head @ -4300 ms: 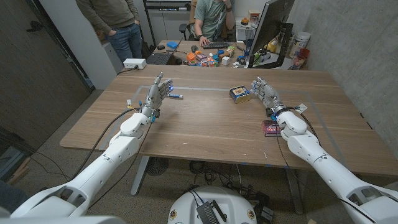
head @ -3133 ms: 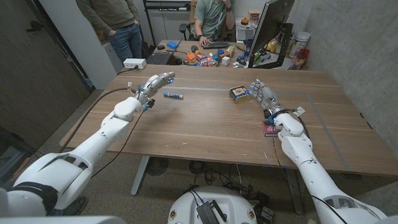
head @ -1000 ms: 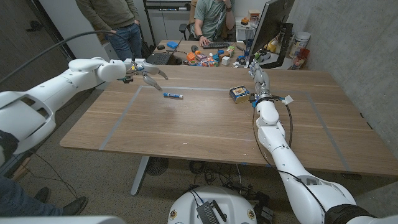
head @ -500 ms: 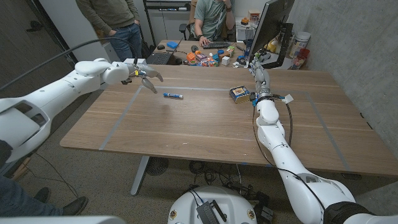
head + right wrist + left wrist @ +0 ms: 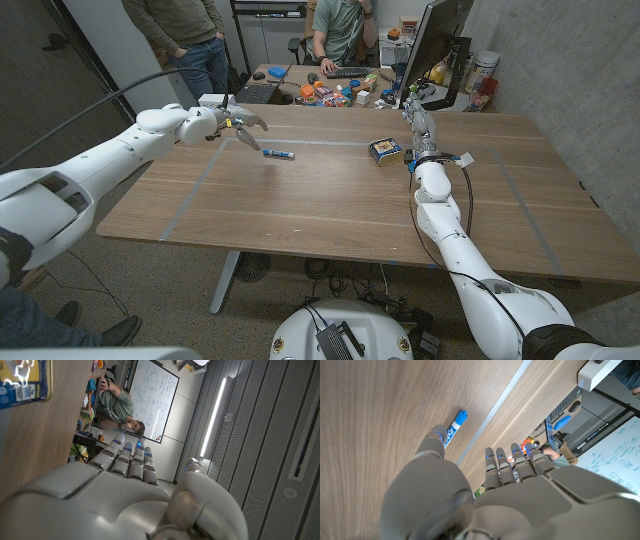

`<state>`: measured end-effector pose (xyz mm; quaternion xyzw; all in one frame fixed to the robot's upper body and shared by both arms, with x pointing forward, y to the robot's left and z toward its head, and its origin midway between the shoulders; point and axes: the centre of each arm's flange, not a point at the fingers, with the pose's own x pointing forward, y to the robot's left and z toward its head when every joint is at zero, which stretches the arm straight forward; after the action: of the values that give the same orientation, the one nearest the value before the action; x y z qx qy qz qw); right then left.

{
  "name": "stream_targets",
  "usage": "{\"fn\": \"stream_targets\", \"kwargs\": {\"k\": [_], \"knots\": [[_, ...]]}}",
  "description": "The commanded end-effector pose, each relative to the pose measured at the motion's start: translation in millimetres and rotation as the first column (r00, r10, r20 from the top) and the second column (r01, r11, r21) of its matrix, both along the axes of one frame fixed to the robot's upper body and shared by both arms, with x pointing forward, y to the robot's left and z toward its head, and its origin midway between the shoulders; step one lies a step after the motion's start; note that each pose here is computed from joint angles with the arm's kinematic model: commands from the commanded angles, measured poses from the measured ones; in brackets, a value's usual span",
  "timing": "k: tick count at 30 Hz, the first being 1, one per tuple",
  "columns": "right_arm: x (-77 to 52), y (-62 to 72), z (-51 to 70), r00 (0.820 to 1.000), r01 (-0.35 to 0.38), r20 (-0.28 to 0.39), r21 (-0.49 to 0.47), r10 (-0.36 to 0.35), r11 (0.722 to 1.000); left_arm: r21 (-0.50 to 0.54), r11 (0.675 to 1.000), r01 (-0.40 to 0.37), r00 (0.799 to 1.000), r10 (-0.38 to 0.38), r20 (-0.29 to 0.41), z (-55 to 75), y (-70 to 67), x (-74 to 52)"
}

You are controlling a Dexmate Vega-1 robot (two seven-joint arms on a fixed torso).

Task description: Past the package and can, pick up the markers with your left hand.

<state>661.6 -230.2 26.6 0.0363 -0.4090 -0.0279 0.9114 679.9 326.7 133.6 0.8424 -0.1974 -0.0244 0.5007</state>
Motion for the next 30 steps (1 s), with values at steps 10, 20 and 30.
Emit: {"fn": "stream_targets", "kwargs": {"k": [10,20,30], "knots": [[1.6,-8.8,-0.7,0.999,-0.003,-0.032,-0.024,0.002,1.000,-0.142,0.990,0.007,0.993,-0.024,-0.118,-25.6,-14.3,30.1],[7.2,-13.0,-5.7,0.999,-0.003,-0.038,-0.007,0.003,1.000,-0.090,0.995,-0.028,0.990,0.016,-0.140,-26.9,-18.8,37.7],[13.2,-20.5,-14.4,0.999,-0.003,-0.034,0.025,0.004,1.000,-0.024,0.998,-0.064,0.988,0.060,-0.142,-28.8,-27.8,45.9]]}}
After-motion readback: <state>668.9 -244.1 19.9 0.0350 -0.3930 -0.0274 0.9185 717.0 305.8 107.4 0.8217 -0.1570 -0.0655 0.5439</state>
